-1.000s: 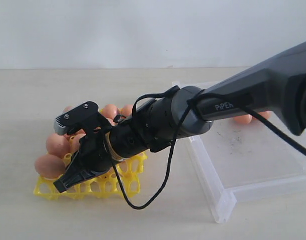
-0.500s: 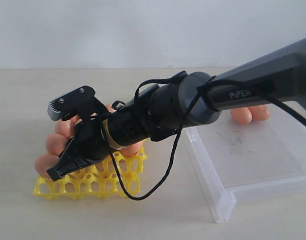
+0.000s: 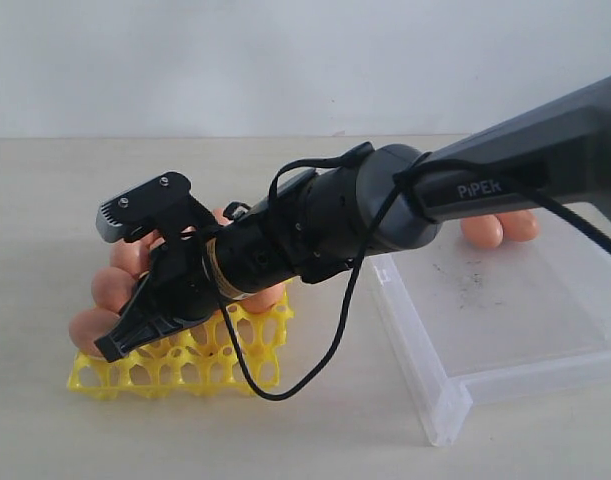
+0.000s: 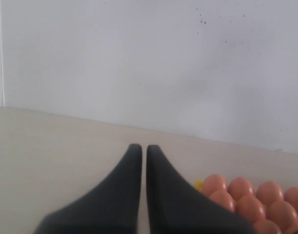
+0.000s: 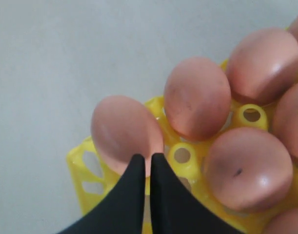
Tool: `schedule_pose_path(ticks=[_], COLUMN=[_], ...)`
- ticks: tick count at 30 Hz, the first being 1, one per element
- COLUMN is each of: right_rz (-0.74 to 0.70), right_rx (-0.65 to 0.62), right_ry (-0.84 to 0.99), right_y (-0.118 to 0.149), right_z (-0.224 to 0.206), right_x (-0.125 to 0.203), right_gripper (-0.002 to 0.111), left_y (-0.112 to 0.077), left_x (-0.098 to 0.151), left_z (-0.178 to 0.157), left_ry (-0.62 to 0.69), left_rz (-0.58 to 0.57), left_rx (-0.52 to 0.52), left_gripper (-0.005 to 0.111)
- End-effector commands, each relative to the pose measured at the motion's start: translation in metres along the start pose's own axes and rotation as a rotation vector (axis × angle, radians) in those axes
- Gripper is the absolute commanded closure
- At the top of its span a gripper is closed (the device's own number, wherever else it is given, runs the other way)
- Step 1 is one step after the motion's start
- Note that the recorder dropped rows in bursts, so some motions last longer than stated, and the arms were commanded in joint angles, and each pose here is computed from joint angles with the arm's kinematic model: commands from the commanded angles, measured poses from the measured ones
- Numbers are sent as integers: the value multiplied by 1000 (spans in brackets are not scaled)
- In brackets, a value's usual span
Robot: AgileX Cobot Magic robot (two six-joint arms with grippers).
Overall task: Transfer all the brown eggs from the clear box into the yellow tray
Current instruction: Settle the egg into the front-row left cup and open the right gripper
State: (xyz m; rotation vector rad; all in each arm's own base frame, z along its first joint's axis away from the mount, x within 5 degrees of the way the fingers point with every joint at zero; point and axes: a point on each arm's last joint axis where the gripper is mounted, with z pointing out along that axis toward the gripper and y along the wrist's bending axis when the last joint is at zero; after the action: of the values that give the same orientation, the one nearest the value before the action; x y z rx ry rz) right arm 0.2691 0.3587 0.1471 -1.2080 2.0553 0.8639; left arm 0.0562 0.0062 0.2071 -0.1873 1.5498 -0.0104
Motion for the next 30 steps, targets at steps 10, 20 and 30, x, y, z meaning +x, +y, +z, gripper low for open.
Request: schedule_pose_path(ticks=[10, 20, 30], right_rz=[21, 55, 71], right_rx=[6, -44, -30], right_ry=[12, 18, 24], right_y=[-3, 0, -3], right_z=[5, 8, 14], right_x=[6, 9, 14], right_gripper=[109, 109, 109], left_y=[0, 0, 0], left_x=[1, 1, 1], left_z=[0, 0, 0], left_ry=[0, -2, 0], left_rz=[-18, -18, -18], left_rx=[2, 2, 2], left_gripper=[103, 103, 103])
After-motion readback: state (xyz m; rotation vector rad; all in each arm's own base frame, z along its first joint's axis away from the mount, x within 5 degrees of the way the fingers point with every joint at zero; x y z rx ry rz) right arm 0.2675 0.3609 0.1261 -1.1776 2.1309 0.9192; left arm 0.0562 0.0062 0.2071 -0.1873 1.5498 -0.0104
